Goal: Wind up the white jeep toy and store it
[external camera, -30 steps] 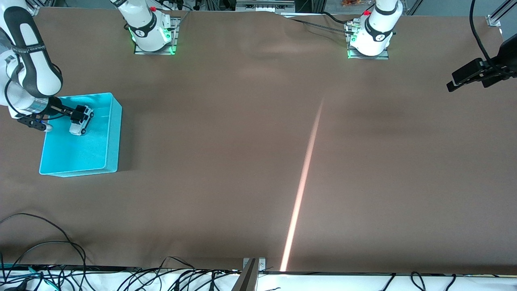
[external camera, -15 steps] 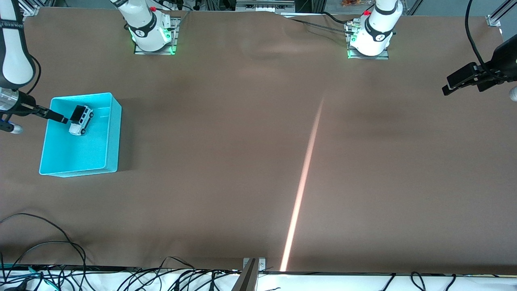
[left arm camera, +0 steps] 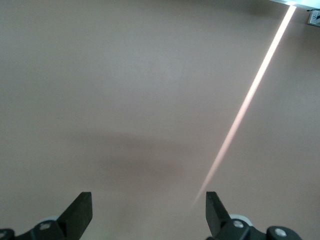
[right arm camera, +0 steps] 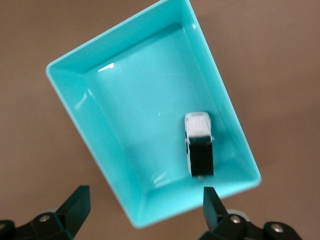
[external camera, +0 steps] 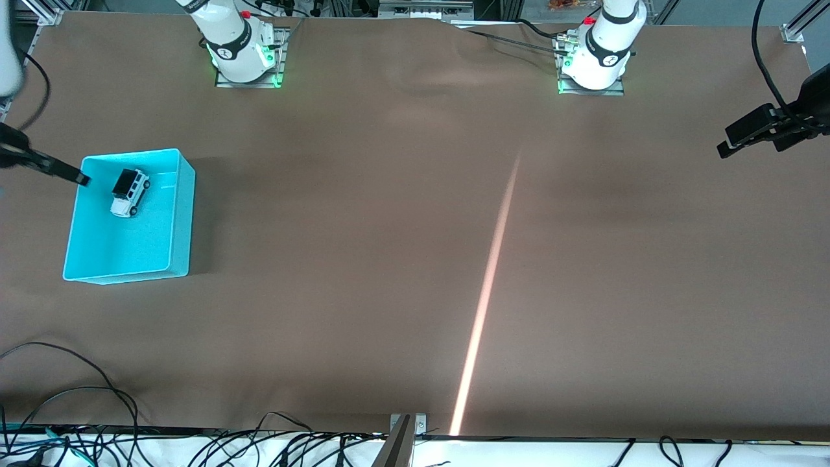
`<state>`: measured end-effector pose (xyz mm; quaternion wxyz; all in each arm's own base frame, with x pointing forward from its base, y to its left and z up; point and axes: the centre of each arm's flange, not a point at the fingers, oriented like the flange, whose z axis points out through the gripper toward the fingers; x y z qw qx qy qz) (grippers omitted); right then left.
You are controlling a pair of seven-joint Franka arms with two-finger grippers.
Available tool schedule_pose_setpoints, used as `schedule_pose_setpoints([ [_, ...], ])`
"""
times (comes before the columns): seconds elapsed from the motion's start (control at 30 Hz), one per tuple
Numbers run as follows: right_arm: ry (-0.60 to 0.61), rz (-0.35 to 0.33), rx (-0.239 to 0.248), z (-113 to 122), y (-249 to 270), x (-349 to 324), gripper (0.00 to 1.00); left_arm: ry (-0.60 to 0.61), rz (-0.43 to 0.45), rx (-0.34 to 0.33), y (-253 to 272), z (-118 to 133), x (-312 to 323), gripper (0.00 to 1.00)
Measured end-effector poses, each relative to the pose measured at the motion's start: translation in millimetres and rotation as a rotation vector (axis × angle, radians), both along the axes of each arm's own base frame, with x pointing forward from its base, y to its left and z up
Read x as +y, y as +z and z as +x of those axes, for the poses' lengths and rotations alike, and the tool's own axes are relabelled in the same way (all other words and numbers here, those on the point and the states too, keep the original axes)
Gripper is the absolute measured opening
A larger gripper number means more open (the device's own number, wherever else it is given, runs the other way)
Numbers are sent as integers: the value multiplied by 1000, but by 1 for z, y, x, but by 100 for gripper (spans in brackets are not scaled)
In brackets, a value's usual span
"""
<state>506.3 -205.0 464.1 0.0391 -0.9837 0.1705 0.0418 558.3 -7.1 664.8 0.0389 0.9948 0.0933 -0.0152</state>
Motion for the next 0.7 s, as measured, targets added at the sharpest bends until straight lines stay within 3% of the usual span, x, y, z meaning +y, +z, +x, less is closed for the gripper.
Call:
schedule_pose_setpoints([
  [0.1, -20, 9, 10, -2, 57, -9, 100, 9, 0, -1, 0, 0, 4, 100],
  [0.27, -9, -4, -26, 1, 114, -4, 100, 45, 1, 0, 1, 0, 6, 100],
  [0.53, 101, -29, -75, 39, 140, 61, 100, 62, 2, 1, 1, 0, 5, 100],
  [0.7, 95, -38, -65, 60, 134, 108, 100, 65, 2, 2, 1, 0, 6, 100],
])
